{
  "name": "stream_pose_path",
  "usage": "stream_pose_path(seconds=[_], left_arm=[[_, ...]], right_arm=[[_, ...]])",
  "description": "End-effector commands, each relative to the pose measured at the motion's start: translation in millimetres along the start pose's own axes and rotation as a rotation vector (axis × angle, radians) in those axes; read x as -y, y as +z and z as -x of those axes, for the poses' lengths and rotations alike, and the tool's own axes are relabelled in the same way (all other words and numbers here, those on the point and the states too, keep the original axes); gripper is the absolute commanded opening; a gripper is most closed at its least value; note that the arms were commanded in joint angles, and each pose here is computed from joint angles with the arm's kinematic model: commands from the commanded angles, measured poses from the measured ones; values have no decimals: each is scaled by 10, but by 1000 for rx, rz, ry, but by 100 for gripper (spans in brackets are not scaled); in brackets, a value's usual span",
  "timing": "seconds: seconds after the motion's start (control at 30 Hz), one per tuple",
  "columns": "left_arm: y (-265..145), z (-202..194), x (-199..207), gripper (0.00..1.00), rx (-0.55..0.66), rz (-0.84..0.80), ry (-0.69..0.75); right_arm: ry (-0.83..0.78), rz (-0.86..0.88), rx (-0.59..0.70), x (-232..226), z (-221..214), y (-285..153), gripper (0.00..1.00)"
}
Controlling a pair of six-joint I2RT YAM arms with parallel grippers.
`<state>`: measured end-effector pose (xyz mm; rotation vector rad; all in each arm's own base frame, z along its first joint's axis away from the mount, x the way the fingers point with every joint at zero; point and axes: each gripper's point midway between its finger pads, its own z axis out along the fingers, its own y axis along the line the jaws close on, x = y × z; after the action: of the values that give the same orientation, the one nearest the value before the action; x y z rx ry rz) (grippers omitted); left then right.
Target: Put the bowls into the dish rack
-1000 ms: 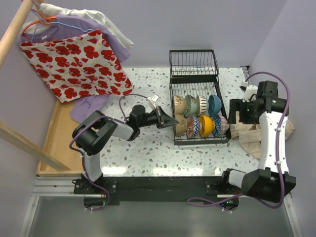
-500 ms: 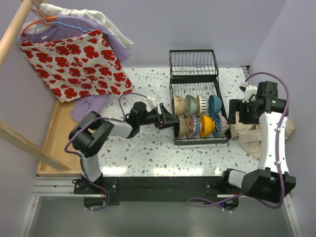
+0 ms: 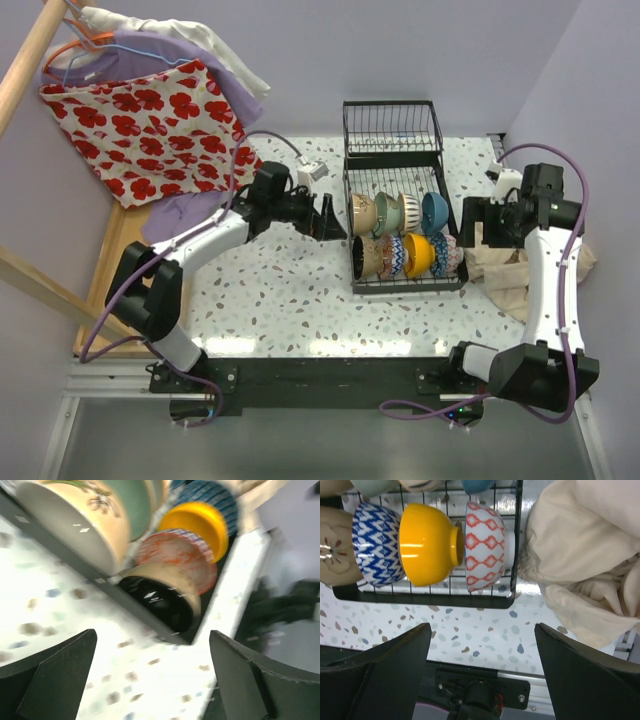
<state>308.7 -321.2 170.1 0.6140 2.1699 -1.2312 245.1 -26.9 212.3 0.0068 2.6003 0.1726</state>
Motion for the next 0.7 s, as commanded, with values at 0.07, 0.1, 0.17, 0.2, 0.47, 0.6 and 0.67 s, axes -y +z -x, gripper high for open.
stream_pose_path(seconds=[0.07,0.1,0.17,0.2,0.47,0.6,0.67], left_arm=[[-269,444,-370,100,-83,347,655],[-322,721,-283,100,-31,370,718],[-342,897,-184,100,-16,353,774],[-372,1089,-34,100,14,333,845],[-463,1433,493,100,41,322,1093],[-566,1582,735,100,121,292,1081],[-590,1630,802,100,149,282,1085]], right_arm=[[138,-72,187,57,291,-94,91],[200,-91,208,67,314,-119,91],[213,-129,228,128,340,-143,99],[214,-146,237,157,348,-160,99],[163,-228,277,282,328,-246,99],[201,-227,297,269,353,-184,99],[237,-204,321,232,384,-168,99]])
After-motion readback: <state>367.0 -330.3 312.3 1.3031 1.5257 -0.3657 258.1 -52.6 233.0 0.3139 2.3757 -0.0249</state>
